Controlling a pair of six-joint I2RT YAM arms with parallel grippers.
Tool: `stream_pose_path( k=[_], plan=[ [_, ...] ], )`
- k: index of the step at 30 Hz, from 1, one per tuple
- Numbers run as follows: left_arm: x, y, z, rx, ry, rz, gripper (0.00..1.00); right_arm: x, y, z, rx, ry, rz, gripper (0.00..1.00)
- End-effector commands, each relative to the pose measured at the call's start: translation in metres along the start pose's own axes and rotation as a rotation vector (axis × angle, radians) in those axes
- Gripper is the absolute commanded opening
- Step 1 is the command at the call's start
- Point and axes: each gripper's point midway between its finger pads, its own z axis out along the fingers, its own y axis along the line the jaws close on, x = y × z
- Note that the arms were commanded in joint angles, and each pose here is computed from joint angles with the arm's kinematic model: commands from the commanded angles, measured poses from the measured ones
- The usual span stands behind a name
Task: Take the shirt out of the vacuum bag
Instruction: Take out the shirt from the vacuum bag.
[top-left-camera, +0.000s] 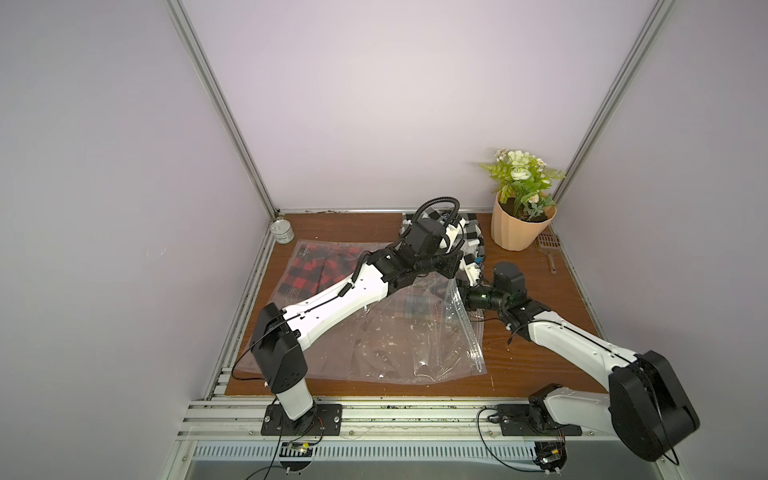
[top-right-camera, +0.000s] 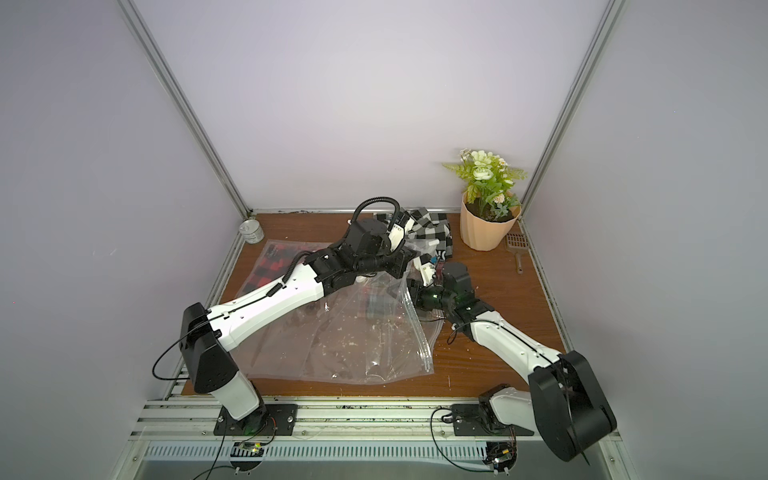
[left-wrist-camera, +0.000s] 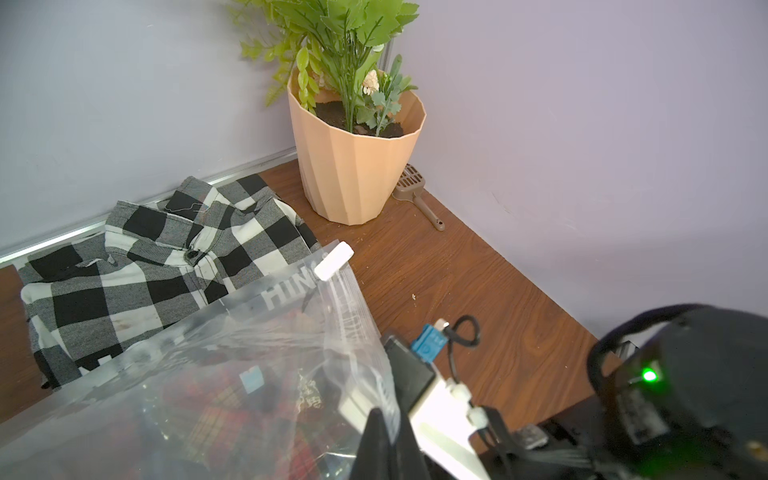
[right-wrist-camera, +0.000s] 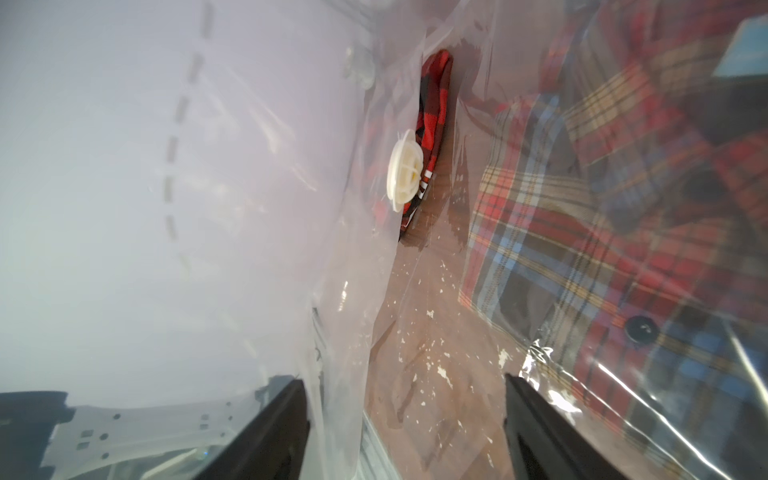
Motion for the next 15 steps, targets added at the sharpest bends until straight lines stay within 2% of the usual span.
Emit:
stream_pose_path(
  k=[1,9,15],
  plan=[
    [-0.019,-0.021,-0.007,0.064,-0.059,0.001,0.01,0.001,0.018,0.015,-0.111,0.006,-0.029,0.78],
    [-0.022,-0.024,-0.011,0.068,-0.063,0.005,0.01,0.006,0.018,0.049,-0.227,0.027,-0.025,0.77],
    [-0.027,-0.03,-0.011,0.08,-0.066,0.011,0.01,0.014,0.004,0.079,-0.223,0.061,0.011,0.76]
  ],
)
